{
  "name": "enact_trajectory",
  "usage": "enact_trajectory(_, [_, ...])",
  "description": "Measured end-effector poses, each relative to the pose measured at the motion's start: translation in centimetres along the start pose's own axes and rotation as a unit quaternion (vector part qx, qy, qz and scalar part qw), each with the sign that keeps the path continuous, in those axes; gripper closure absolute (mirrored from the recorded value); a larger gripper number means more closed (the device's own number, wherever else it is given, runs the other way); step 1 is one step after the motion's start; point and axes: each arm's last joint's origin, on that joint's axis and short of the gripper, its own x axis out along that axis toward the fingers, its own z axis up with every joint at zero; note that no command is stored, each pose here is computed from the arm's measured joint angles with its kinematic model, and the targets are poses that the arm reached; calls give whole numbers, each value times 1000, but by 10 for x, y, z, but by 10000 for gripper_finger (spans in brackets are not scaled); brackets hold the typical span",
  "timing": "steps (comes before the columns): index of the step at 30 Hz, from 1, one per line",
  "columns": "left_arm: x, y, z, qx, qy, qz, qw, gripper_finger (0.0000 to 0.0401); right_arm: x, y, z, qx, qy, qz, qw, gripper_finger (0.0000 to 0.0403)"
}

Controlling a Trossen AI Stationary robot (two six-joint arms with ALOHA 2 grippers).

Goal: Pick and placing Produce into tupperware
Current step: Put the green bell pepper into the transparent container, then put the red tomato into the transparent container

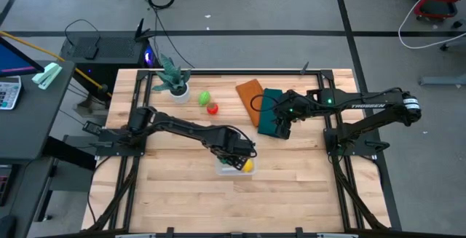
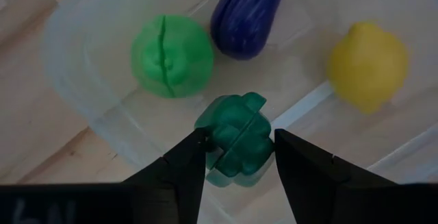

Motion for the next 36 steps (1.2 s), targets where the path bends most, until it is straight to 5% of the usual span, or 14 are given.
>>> enact_trajectory(11, [12,-1,0,0,7,17,1000,224,0,0,0,0,1,0,1000,225])
enact_trajectory(27, [14,-1,-1,0,6,20,1000,160,0,0,0,0,2,0,1000,225])
enact_trajectory(36, [-36,9,4,-9,-52,-22,998,148,0,0,0,1,2,0,1000,225])
